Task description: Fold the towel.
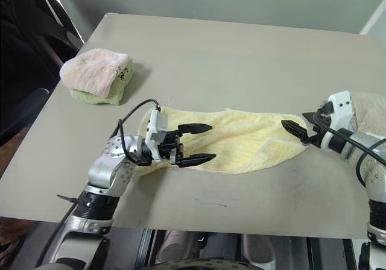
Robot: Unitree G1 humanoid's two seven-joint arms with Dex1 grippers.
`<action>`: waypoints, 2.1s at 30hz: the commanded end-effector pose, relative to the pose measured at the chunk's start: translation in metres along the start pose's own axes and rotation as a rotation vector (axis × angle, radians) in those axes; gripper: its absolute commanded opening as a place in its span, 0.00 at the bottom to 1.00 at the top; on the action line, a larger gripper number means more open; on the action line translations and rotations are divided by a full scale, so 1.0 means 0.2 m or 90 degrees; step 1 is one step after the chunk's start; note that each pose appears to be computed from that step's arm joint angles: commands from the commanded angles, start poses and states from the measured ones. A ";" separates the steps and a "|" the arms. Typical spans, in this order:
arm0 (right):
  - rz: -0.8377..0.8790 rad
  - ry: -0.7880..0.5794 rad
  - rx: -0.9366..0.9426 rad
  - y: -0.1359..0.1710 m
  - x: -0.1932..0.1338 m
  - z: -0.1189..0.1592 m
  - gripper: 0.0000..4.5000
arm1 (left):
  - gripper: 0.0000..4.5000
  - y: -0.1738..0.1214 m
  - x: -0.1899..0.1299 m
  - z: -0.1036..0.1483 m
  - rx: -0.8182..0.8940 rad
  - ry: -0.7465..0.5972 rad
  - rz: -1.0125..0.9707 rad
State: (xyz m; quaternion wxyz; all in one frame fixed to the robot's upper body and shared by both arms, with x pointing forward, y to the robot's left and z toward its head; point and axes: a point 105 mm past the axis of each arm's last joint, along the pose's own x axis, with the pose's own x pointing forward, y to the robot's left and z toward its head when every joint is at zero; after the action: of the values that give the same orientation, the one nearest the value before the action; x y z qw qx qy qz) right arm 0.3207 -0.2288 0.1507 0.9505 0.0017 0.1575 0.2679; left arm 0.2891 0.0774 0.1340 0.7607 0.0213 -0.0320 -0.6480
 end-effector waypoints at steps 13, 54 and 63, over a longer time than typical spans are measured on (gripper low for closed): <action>-0.012 0.087 0.002 -0.28 0.13 -0.09 1.00 | 0.99 0.12 -0.05 -0.03 0.078 0.069 0.062; 0.060 0.092 -0.048 -0.28 0.21 -0.09 0.01 | 1.00 0.15 -0.13 0.01 0.085 0.044 0.126; 0.166 -0.069 -0.196 0.07 -0.02 0.30 0.01 | 1.00 0.52 -0.35 0.14 0.116 0.076 0.373</action>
State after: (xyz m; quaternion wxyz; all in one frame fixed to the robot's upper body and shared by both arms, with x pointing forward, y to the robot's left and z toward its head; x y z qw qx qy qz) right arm 0.3486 -0.2383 0.1391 0.9147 -0.0624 0.1717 0.3606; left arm 0.3540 0.1306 0.1353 0.8705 0.0960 -0.0133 -0.4825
